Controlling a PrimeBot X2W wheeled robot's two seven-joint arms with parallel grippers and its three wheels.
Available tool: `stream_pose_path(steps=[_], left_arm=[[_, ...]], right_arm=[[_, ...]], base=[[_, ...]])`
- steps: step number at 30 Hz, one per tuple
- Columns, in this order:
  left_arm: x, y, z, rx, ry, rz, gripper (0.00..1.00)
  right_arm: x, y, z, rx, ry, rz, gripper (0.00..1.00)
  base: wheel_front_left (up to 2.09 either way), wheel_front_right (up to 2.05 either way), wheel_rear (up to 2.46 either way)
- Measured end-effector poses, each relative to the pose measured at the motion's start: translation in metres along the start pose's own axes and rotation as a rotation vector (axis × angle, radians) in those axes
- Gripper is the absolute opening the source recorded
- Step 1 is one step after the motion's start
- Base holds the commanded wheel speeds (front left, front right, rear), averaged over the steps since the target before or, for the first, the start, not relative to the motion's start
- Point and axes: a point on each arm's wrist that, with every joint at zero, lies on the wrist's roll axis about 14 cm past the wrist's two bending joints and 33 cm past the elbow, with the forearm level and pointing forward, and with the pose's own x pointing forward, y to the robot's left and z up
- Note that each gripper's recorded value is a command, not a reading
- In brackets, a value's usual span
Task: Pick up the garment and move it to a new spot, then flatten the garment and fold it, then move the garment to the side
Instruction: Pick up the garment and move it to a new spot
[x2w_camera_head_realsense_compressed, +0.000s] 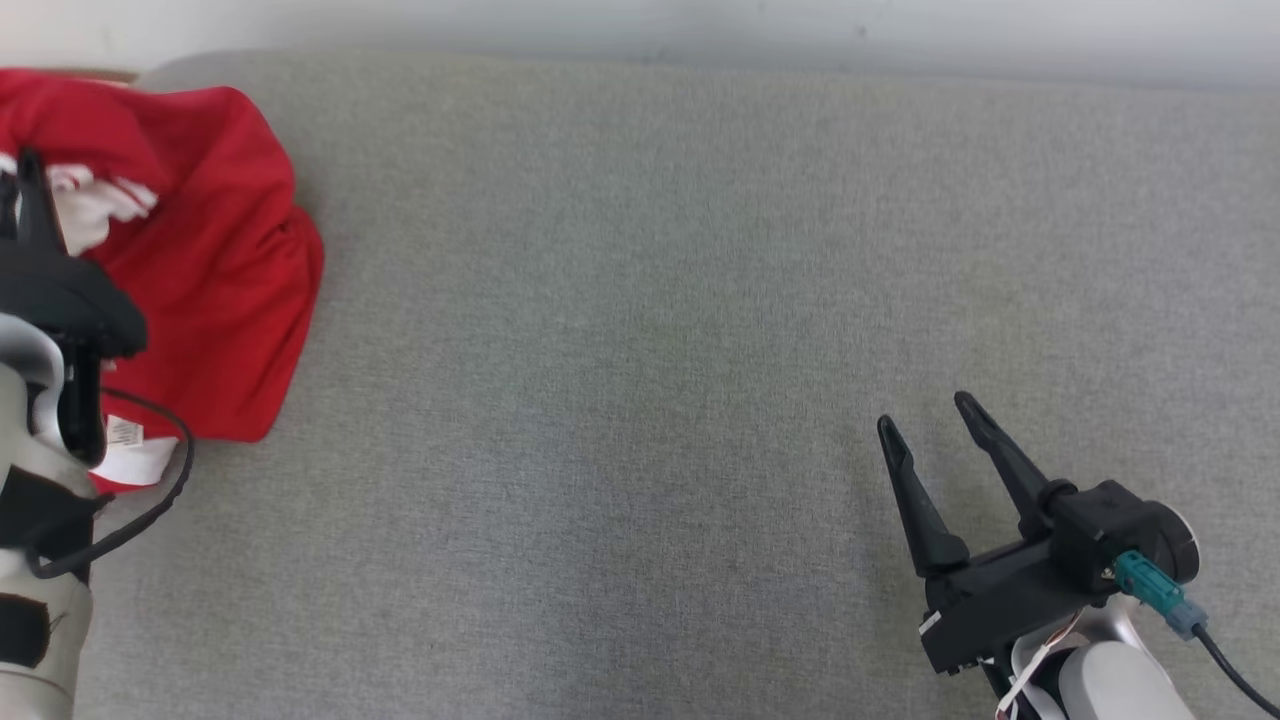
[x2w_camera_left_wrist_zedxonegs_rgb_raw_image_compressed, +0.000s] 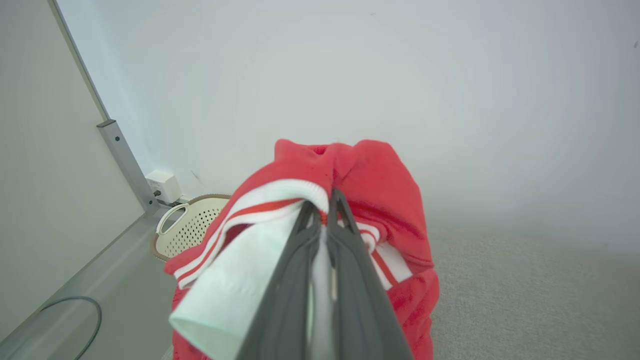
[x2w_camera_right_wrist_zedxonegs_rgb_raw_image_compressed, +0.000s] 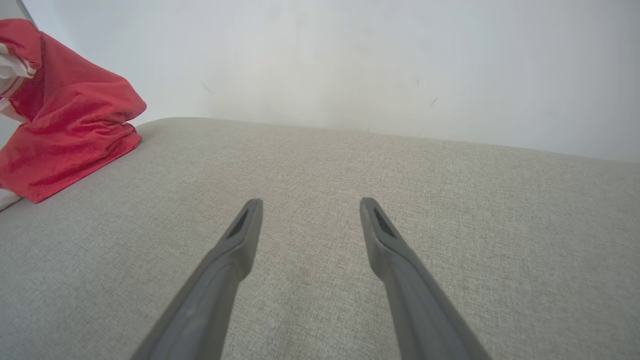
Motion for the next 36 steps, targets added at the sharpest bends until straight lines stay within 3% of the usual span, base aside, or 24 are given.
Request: stream_pose_path(steps=[6,12,23,29,34,36], left_arm=[[-0.013,-0.019,0.074,0.021,-0.236,-0.054,0.00],[-0.051,-0.073,0.105,-0.004,-0.381,-0.190,0.00],[-0.140,-0.212,0.071,-0.173,-0.291,-0.545,0.00],[-0.176,-0.269,0.051,-0.299,-0.199,-0.702,0.00],[-0.208,-0.337,0.050,-0.333,-0.179,-0.915,0.00],[-0.213,-0.348,0.050,-0.332,-0.175,-0.951,0.00]], right_arm=[[-0.006,0.008,0.016,-0.008,-0.032,-0.008,1.00],[-0.018,0.005,0.033,-0.015,-0.073,-0.052,1.00],[-0.047,-0.028,0.048,-0.034,-0.115,-0.196,1.00],[-0.072,-0.053,0.049,-0.042,-0.123,-0.303,1.00],[-0.098,-0.076,0.051,-0.050,-0.129,-0.413,1.00],[-0.103,-0.079,0.049,-0.049,-0.126,-0.429,1.00]], base=[[0.00,0.00,0.00],[0.00,0.00,0.00],[0.00,0.00,0.00],[0.00,0.00,0.00],[0.00,0.00,0.00],[0.00,0.00,0.00]])
